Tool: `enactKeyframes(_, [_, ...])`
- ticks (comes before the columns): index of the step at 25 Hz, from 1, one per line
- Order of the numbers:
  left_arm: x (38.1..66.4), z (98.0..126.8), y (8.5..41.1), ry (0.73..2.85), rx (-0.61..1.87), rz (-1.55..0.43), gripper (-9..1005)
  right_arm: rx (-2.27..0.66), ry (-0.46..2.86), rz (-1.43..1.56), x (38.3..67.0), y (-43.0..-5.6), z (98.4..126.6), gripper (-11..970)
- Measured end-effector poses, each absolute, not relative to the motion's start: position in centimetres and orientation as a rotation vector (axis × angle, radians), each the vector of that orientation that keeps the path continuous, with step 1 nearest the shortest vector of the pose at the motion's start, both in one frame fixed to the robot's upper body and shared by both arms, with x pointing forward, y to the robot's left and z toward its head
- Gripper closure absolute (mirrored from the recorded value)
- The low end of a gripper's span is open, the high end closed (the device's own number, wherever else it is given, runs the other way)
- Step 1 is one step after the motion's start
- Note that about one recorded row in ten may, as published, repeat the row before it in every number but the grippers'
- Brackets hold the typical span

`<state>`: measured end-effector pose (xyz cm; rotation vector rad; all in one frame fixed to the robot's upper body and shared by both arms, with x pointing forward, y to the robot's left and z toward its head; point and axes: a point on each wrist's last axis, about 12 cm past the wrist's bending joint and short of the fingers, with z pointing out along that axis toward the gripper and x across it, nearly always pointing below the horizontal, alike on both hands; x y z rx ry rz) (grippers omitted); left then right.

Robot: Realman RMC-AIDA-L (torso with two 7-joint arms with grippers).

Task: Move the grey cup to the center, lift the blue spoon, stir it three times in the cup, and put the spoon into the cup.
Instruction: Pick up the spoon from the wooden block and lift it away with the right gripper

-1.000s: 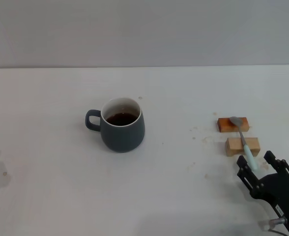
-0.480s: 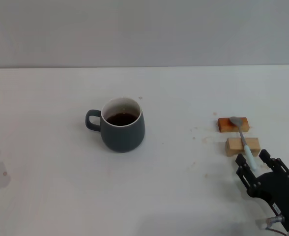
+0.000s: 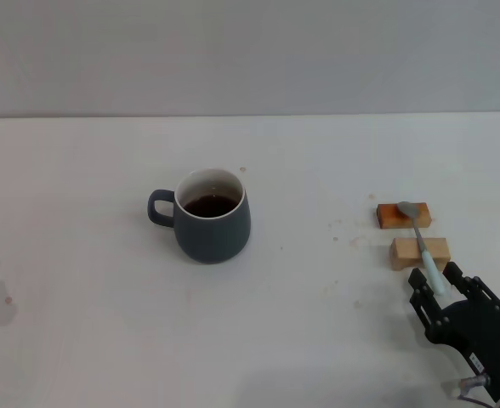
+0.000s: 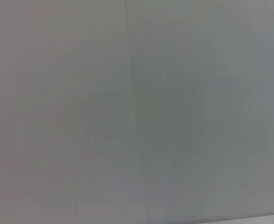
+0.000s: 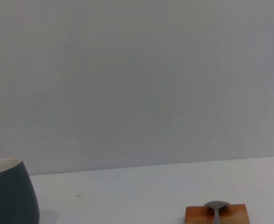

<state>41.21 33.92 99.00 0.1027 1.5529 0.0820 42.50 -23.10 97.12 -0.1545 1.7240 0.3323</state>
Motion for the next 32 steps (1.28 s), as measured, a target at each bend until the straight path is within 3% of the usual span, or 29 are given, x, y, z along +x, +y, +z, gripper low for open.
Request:
enactKeyframes(15, [41.21,98.99,33.9,1.553,0.105,0.081,998,-0.15,1.738,0.329,42.62,-23.14,96.99,472])
enactKeyframes(20, [41.21,99.0,33.9,1.553,0.104,0.081,998,-0.152,1.739,0.329,42.66,-23.14,96.99,581])
enactKeyframes(32, [41.24,98.97,33.73,1.554,0.116,0.072,998,-0.149,1.738,0.33,42.64,-23.09,97.0,684])
